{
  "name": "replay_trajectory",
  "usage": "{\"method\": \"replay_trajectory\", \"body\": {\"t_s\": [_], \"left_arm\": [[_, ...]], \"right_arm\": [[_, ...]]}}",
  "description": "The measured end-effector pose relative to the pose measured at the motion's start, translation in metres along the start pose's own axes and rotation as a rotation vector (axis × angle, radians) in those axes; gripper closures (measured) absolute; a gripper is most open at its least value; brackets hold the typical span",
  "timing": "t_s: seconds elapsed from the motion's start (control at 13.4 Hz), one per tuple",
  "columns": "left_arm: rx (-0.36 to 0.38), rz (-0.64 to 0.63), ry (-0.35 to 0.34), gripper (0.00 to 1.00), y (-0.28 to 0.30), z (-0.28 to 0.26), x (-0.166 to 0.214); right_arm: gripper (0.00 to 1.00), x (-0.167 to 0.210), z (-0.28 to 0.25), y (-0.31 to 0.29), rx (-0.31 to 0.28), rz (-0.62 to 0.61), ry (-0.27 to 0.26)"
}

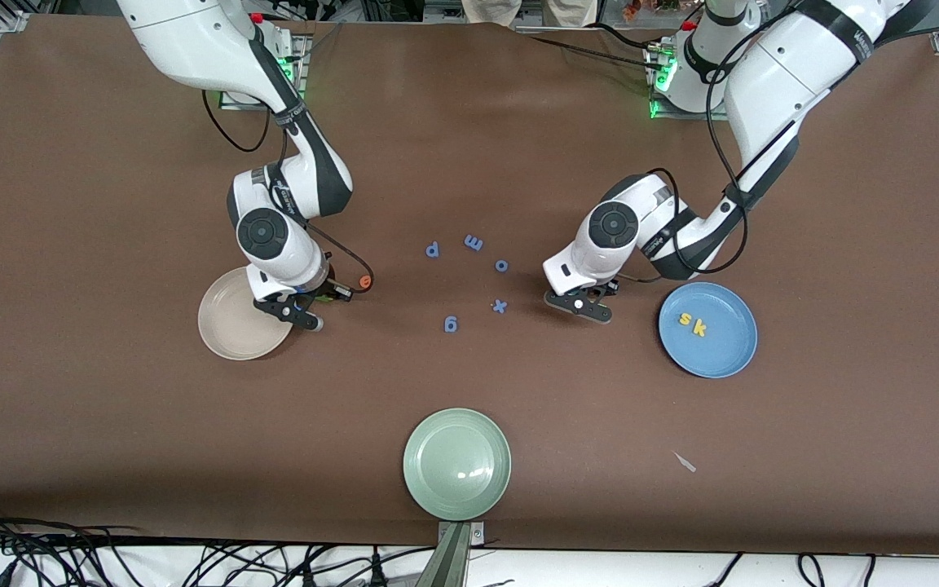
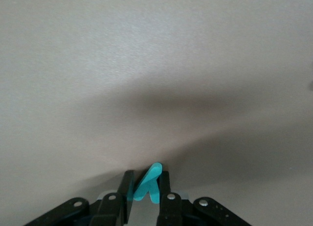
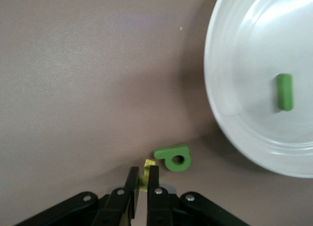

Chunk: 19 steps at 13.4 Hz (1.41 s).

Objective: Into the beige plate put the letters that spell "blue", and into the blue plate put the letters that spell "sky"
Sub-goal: 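Drop teal y on blue plate while the right gripper drops u on white plate, then return the left arm to rest while the right gripper grasps green p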

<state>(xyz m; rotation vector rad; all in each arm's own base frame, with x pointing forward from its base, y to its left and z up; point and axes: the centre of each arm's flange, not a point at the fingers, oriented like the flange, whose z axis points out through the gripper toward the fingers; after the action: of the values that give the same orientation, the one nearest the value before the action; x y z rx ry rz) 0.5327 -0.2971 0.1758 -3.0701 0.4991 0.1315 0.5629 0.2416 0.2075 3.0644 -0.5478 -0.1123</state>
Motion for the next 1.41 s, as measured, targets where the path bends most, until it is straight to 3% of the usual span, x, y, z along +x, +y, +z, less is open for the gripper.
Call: {"method": "replay_trajectory", "body": {"t_s": [0.45, 0.82, 1.04, 1.19, 1.41], "left_arm": [[0.152, 0.058, -0.101, 0.75, -0.044, -0.067, 0.015], [0.120, 0.198, -0.150, 0.75, -0.191, -0.077, 0.014], [0.087, 0.180, -0.172, 0.75, -0.226, -0.059, 0.005], [0.065, 0.168, -0.172, 0.61, -0.235, -0.046, 0.004], [0.065, 0.160, -0.157, 0.30, -0.239, -0.053, 0.006]], "right_arm": [[0.89, 0.046, -0.048, 0.057, -0.053, -0.128, -0.035], [0.87, 0.062, -0.048, 0.083, -0.066, -0.175, -0.035], [0.58, 0.061, -0.048, 0.081, -0.026, -0.142, -0.054], [0.38, 0.060, -0.048, 0.080, -0.020, -0.138, -0.057], [0.36, 0.056, -0.047, 0.072, -0.013, -0.106, -0.059]]}}
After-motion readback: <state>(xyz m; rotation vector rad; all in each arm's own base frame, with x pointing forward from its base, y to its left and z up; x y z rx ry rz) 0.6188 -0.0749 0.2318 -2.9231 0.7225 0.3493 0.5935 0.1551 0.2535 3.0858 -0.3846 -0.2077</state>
